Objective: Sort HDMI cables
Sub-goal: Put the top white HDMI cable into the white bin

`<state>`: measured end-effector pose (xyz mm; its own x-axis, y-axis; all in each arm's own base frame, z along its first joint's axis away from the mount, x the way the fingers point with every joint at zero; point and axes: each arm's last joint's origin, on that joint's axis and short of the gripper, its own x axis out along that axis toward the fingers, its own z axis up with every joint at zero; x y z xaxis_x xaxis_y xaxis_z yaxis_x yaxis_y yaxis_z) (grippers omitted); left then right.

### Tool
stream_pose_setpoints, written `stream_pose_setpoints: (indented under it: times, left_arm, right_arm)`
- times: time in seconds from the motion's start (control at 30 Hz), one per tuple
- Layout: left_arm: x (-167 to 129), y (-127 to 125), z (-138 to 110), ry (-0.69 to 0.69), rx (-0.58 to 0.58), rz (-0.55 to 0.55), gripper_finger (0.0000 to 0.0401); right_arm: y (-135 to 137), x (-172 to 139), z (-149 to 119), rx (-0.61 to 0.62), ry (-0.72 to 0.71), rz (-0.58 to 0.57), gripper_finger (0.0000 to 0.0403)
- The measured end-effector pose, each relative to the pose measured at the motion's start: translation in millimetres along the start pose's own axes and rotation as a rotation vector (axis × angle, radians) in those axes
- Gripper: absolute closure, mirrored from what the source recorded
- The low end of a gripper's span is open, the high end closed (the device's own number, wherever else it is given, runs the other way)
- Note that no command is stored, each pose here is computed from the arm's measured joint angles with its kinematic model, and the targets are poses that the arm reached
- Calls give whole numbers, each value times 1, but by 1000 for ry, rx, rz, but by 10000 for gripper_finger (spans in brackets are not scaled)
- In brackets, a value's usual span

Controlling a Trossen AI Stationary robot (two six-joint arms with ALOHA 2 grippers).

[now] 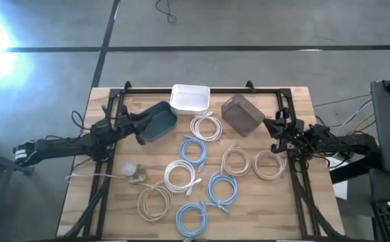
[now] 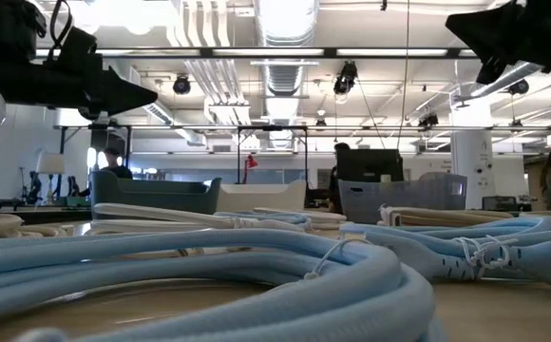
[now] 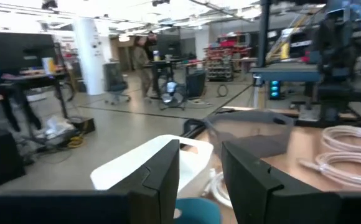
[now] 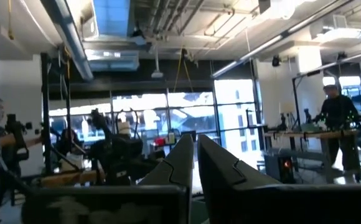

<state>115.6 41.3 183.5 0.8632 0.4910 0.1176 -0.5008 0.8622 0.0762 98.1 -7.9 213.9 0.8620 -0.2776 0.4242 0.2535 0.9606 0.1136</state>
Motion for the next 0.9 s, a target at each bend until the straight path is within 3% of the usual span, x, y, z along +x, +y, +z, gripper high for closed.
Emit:
stream_pose_setpoints:
  times: [0.27, 0.43, 0.7, 0.9]
  left_arm:
    - [3, 0, 22, -65, -3, -35, 277]
    - [10, -1, 55, -70, 38, -157, 277]
    - [18, 1, 99, 116, 161, -208, 277]
    - [24, 0, 108, 236, 197, -232, 251]
  right_arm:
    - [12, 40, 24, -98, 125, 8, 312]
    - [22, 76, 26, -167, 345, 18, 271]
    - [38, 131, -8, -215, 689, 15, 229]
    - [48, 168, -53, -245, 926, -4, 213]
